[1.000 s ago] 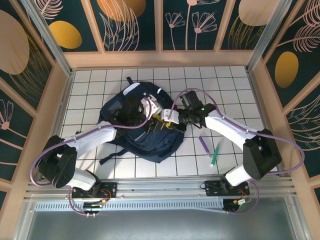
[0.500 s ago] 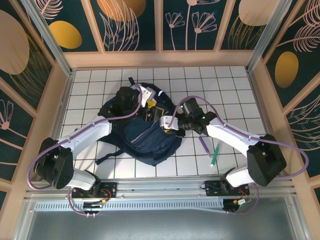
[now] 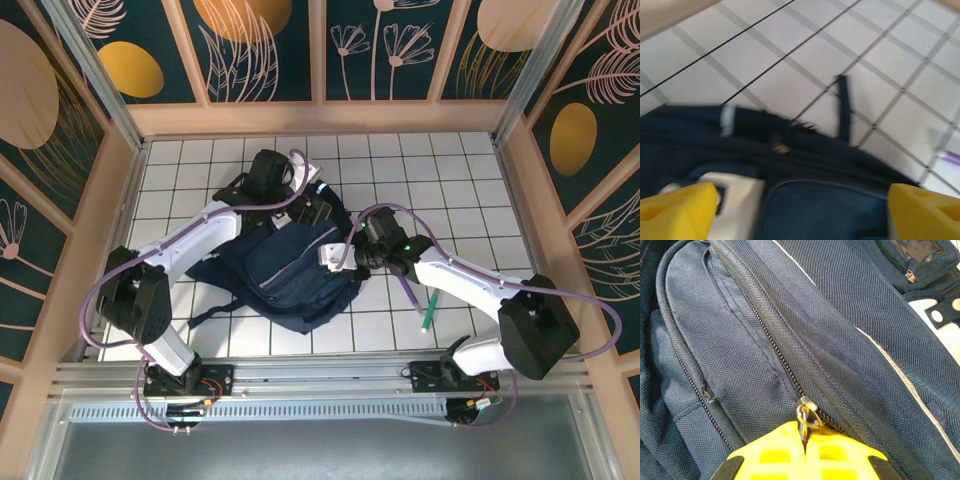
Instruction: Pack books, pencil case, and school supplies into a backpack
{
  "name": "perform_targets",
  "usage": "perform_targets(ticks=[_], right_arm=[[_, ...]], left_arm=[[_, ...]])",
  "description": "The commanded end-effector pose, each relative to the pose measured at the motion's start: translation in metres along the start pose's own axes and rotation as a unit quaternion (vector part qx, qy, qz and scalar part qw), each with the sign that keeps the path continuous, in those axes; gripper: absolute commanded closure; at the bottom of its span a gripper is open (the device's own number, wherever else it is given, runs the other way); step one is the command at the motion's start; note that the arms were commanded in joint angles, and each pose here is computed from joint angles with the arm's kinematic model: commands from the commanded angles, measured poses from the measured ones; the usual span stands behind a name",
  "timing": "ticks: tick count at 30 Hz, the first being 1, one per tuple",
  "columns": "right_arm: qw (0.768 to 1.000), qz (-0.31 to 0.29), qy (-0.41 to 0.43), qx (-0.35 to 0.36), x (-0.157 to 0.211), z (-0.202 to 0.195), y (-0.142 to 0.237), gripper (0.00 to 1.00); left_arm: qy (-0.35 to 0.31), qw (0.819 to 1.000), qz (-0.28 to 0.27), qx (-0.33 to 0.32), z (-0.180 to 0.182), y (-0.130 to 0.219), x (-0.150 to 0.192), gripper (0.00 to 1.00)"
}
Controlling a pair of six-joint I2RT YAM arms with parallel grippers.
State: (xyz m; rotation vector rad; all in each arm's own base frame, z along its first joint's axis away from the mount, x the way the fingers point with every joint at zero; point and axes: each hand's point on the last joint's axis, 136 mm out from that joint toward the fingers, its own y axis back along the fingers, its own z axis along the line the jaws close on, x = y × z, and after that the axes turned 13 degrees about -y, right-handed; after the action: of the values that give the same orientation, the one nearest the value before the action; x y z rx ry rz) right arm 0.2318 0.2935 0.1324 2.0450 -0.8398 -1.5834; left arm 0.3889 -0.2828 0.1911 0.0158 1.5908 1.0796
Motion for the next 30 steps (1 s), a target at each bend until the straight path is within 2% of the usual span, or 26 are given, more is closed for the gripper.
perform_targets(ticks=[1, 5, 9, 12, 14, 18, 19, 23, 26, 28, 30], right_arm=[[0.999, -0.026, 0.016, 0.019, -0.011, -0.008, 0.012, 1.0], [0.998, -0.031, -0.027, 0.037, -0.003, -0.028, 0.015, 1.0], [0.997, -0.002, -0.054, 0.058, 0.01, -0.05, 0.011, 1.0], [0.995, 0.023, -0.075, 0.068, 0.018, -0.064, 0.005, 1.0], [0.993, 0.036, -0.084, 0.071, 0.024, -0.069, 0.0, 1.0], [0.991, 0.045, -0.101, 0.08, 0.028, -0.081, -0.005, 1.0], [0.989, 0.048, -0.108, 0.084, 0.03, -0.085, -0.005, 1.0], [0.986, 0.058, -0.12, 0.101, 0.034, -0.102, -0.011, 1.0], [0.986, 0.053, -0.119, 0.101, 0.029, -0.111, -0.018, 1.0], [0.987, 0.048, -0.118, 0.102, 0.024, -0.117, -0.022, 1.0], [0.985, 0.046, -0.123, 0.109, 0.02, -0.123, -0.025, 1.0]], left_arm=[[0.047, 0.985, 0.152, -0.071, 0.036, 0.004, 0.077, 0.01], [0.139, 0.971, 0.182, -0.063, 0.036, 0.011, 0.118, 0.01], [0.191, 0.96, 0.202, -0.04, 0.019, 0.018, 0.149, 0.01], [0.235, 0.945, 0.228, -0.028, 0.007, 0.022, 0.176, 0.02], [0.281, 0.931, 0.233, 0.021, -0.012, 0.02, 0.187, 0.09], [0.368, 0.894, 0.212, 0.14, -0.057, 0.016, 0.18, 0.33], [0.381, 0.888, 0.206, 0.153, -0.062, 0.018, 0.177, 0.36], [0.4, 0.886, 0.151, 0.181, -0.067, 0.028, 0.15, 0.52], [0.411, 0.88, 0.123, 0.203, -0.07, 0.033, 0.132, 0.57], [0.418, 0.88, 0.117, 0.194, -0.066, 0.03, 0.131, 0.58], [0.447, 0.87, 0.111, 0.178, -0.062, 0.024, 0.134, 0.57]])
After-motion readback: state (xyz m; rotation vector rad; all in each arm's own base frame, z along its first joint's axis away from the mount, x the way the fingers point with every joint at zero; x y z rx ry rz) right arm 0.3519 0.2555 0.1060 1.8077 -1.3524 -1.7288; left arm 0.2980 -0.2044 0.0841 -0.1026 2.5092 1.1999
